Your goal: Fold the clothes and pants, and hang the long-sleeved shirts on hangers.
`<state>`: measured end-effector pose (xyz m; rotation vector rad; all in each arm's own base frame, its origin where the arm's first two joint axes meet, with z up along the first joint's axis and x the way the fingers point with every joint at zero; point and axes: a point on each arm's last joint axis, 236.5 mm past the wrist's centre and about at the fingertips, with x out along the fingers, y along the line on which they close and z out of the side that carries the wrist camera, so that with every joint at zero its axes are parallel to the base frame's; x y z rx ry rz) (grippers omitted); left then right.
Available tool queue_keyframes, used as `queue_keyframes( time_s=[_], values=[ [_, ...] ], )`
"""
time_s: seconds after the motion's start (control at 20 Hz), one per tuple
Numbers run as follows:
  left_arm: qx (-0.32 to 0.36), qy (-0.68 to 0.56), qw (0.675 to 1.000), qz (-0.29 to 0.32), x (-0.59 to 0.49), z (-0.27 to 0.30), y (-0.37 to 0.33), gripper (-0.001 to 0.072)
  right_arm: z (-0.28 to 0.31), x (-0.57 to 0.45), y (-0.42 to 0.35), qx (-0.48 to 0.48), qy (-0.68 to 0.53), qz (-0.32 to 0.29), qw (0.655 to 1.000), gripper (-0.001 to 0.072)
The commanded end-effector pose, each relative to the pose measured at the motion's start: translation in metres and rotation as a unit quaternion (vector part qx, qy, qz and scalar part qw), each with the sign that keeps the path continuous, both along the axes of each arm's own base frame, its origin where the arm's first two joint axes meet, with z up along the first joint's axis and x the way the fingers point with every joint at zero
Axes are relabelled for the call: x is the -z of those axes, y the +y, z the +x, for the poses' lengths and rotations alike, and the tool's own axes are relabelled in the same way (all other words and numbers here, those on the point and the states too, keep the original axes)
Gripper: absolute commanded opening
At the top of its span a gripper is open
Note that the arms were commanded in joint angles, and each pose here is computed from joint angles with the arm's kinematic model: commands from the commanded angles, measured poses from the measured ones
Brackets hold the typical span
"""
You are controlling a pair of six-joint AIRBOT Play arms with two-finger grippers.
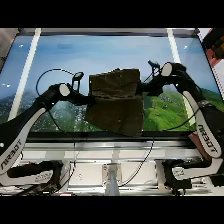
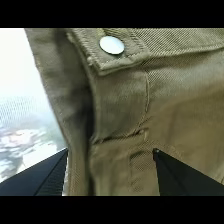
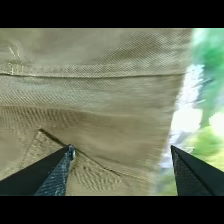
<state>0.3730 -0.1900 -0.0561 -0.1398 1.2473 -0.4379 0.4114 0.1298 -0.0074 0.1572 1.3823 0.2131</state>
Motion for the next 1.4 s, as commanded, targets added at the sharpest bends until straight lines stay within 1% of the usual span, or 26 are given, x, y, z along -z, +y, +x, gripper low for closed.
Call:
queue_keyframes(
  time_s=[0.0, 0.05, 0.15, 0.3, 0.35, 0.4, 0.45, 0.55, 0.65, 0.7, 0.8, 0.85, 0.9, 0.95, 1.0, 1.15, 1.25, 1.35],
  values=[
    [-0.005, -0.032, 0.999, 0.015, -0.040, 0.000, 0.033, 0.0557, 0.013, -0.080, -0.040, -0.013, -0.118, -0.076, 0.990, 0.0679],
    [-0.015, -0.050, 0.999, 0.010, -0.059, 0.001, 0.042, 0.0543, 0.008, -0.115, -0.044, -0.016, -0.163, -0.078, 0.983, 0.0678],
    [-0.029, -0.080, 0.996, 0.004, -0.095, -0.005, 0.058, 0.0543, -0.016, -0.173, -0.056, -0.012, -0.231, -0.083, 0.969, 0.0678],
    [-0.047, -0.115, 0.992, -0.001, -0.124, -0.019, 0.074, 0.0543, -0.076, -0.204, -0.081, 0.007, -0.278, -0.099, 0.955, 0.0678],
    [-0.047, -0.112, 0.993, 0.000, -0.120, -0.027, 0.076, 0.0529, -0.098, -0.198, -0.088, 0.021, -0.276, -0.099, 0.956, 0.0679],
    [-0.047, -0.102, 0.994, 0.001, -0.111, -0.038, 0.077, 0.0491, -0.120, -0.185, -0.093, 0.037, -0.267, -0.092, 0.958, 0.0678],
    [-0.047, -0.088, 0.995, 0.003, -0.097, -0.049, 0.078, 0.0478, -0.137, -0.171, -0.095, 0.062, -0.259, -0.078, 0.961, 0.0678],
    [-0.047, -0.056, 0.997, 0.008, -0.071, -0.066, 0.080, 0.0478, -0.163, -0.137, -0.100, 0.130, -0.228, -0.051, 0.964, 0.0678],
    [-0.054, -0.029, 0.998, -0.005, -0.050, -0.076, 0.075, 0.0479, -0.179, -0.099, -0.101, 0.168, -0.184, -0.042, 0.968, 0.0678],
    [-0.052, -0.017, 0.998, -0.019, -0.043, -0.080, 0.068, 0.0480, -0.185, -0.078, -0.101, 0.171, -0.158, -0.045, 0.971, 0.0678],
    [-0.019, 0.002, 0.999, -0.042, -0.027, -0.089, 0.054, 0.0484, -0.195, -0.042, -0.097, 0.167, -0.115, -0.049, 0.978, 0.0678],
    [-0.001, 0.011, 0.998, -0.055, -0.019, -0.093, 0.046, 0.0529, -0.197, -0.029, -0.094, 0.165, -0.103, -0.044, 0.980, 0.0678],
    [0.013, 0.019, 0.998, -0.066, -0.013, -0.095, 0.039, 0.0618, -0.197, -0.021, -0.088, 0.165, -0.098, -0.033, 0.981, 0.0678],
    [0.020, 0.030, 0.996, -0.077, -0.007, -0.096, 0.034, 0.0673, -0.197, -0.017, -0.082, 0.166, -0.096, -0.019, 0.981, 0.0678],
    [0.024, 0.042, 0.995, -0.084, 0.001, -0.097, 0.030, 0.0690, -0.196, -0.017, -0.077, 0.167, -0.097, -0.006, 0.981, 0.0678],
    [0.033, 0.083, 0.990, -0.108, 0.025, -0.101, 0.019, 0.0690, -0.191, -0.020, -0.073, 0.168, -0.107, 0.004, 0.980, 0.0678],
    [0.058, 0.100, 0.988, -0.103, 0.042, -0.108, 0.018, 0.0690, -0.190, -0.021, -0.073, 0.168, -0.110, 0.003, 0.980, 0.0679],
    [0.062, 0.114, 0.986, -0.102, 0.053, -0.111, 0.019, 0.0689, -0.189, -0.021, -0.074, 0.168, -0.111, 0.003, 0.980, 0.0679]
  ],
)
